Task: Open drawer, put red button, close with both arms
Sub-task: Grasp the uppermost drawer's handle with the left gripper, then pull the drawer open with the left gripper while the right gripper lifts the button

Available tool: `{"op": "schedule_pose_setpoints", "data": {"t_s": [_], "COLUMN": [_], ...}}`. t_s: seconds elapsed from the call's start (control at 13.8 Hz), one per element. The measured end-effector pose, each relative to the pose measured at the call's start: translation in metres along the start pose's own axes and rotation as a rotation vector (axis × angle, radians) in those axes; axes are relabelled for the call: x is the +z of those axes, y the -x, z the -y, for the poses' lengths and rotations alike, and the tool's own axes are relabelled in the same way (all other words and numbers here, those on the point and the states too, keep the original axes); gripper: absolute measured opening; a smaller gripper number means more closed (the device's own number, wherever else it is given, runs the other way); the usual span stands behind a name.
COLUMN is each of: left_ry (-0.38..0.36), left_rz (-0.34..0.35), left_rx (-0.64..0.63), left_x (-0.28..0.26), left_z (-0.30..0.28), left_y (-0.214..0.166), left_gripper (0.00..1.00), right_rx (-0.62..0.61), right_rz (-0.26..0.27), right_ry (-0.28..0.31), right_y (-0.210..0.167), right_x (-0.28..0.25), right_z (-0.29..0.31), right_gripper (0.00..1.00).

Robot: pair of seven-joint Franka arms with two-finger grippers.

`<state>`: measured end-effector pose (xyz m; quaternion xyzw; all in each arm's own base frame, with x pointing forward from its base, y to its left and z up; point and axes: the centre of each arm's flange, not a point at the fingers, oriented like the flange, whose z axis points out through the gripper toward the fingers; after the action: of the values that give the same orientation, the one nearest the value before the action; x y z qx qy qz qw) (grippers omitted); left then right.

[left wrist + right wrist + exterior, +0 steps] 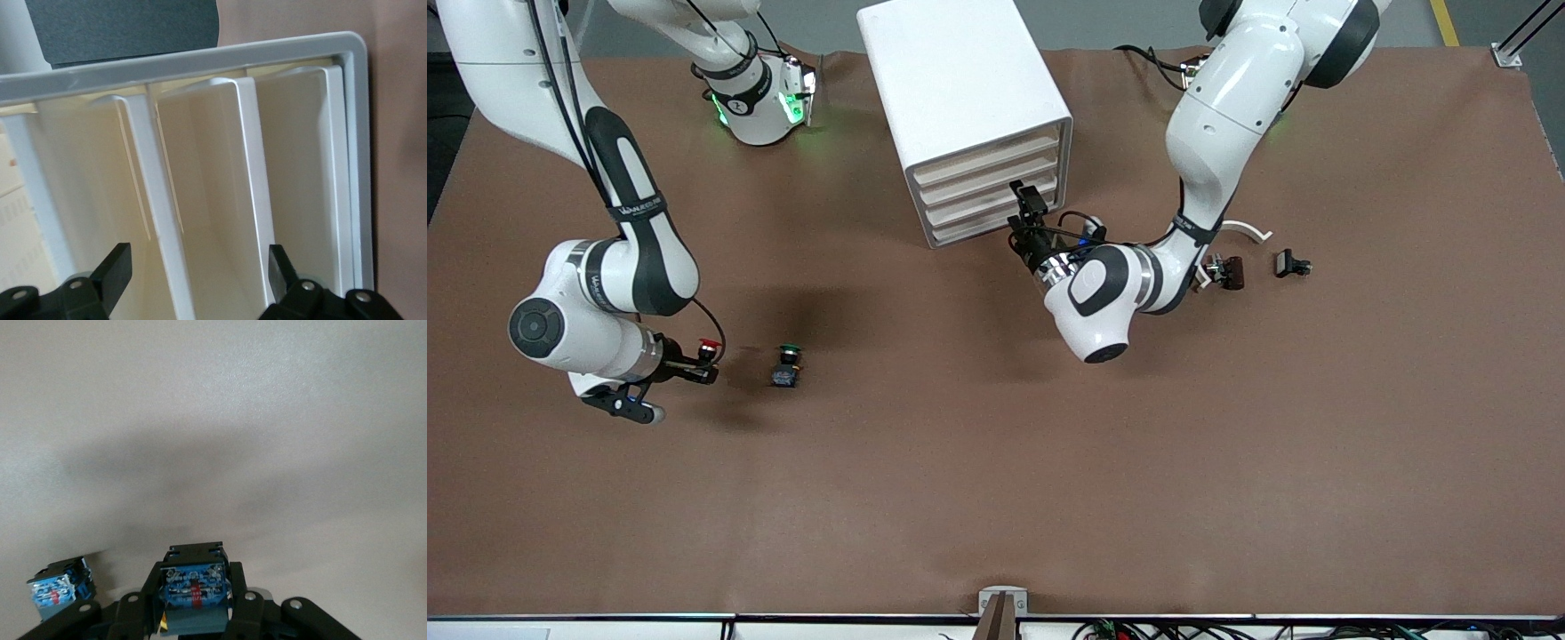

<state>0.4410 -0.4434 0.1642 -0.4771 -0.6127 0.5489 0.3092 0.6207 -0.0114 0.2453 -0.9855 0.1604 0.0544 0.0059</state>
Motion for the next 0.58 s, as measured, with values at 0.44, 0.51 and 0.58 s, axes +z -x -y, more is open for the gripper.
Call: {"op": "schedule_pose_setpoints", "data": {"t_s": [0.44,0.51,0.58], "left_ry": [-0.031,-0.035,-0.039], "left_rz": [0.022,0.016,0.005], "left_rx": [-0.004,-0.003,0.000], "left_x": [0.012,0.016,0.022], "left_z": [0.001,0.002,0.003], "left_y": [0.011,0.012,0.015], "left_gripper": [0.87,0.87,0.79], "right_rx": [0.001,0.001,0.003], "right_rz": [0.024,0.032,0.035], "right_ry": [0.006,0.007,0.007], "right_y": [0.001,0.003,0.004], "right_x": [-0.010,-0.016,-0.023], "right_z": [0.000,-0.001,-0.002], "right_gripper": [0.42,0.42,0.42]}}
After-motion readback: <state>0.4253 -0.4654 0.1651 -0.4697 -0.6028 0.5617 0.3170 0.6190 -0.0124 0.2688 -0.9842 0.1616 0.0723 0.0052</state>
